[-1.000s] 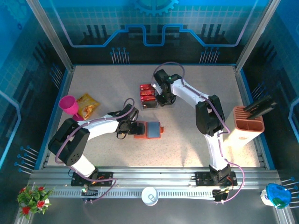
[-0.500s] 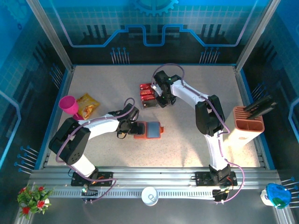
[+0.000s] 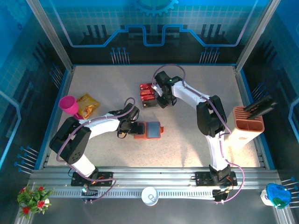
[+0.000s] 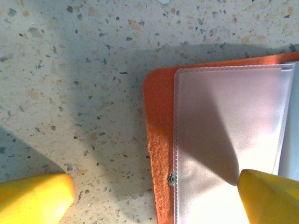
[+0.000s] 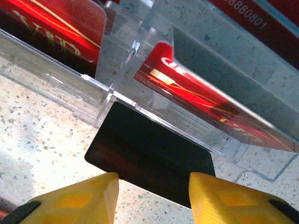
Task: Put the credit cards into the card holder
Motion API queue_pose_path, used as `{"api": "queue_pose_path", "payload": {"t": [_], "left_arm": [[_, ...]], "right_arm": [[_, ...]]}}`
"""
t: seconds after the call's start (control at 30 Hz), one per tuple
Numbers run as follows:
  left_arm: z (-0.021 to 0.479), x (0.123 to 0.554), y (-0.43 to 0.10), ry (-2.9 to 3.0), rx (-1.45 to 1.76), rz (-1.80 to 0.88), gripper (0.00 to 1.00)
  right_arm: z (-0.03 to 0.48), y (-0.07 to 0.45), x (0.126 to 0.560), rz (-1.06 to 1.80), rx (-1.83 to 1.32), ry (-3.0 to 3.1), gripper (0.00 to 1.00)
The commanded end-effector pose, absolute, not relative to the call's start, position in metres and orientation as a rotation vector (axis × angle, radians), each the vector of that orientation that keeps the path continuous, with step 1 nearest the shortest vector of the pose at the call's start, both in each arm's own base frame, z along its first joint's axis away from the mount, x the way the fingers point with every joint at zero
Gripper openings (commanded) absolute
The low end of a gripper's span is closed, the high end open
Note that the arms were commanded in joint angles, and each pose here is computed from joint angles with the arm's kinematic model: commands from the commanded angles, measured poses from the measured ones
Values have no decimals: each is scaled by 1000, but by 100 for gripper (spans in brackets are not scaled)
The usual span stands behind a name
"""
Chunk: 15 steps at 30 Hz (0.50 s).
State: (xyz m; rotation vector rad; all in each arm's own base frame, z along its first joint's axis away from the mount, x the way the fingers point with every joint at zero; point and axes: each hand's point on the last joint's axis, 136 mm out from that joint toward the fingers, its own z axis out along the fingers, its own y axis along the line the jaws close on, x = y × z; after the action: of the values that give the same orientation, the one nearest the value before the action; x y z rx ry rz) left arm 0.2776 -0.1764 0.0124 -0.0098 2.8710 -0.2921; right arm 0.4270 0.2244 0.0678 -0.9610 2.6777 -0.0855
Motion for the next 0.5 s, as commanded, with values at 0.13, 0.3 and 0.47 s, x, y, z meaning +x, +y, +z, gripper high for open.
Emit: {"api": "queue_pose_path", "payload": {"t": [0.13, 0.3, 0.47], "left_arm": [[-17, 280, -192, 2887, 58, -378, 95], [-17, 281, -193, 2887, 59, -379, 95], [-18, 280, -192, 2892, 64, -378, 95]], "right_arm": [[67, 213, 410, -88, -1024, 2695, 47], [74, 215, 411, -44, -1034, 2645, 47], [82, 217, 413, -1, -1041, 2598, 48]]}}
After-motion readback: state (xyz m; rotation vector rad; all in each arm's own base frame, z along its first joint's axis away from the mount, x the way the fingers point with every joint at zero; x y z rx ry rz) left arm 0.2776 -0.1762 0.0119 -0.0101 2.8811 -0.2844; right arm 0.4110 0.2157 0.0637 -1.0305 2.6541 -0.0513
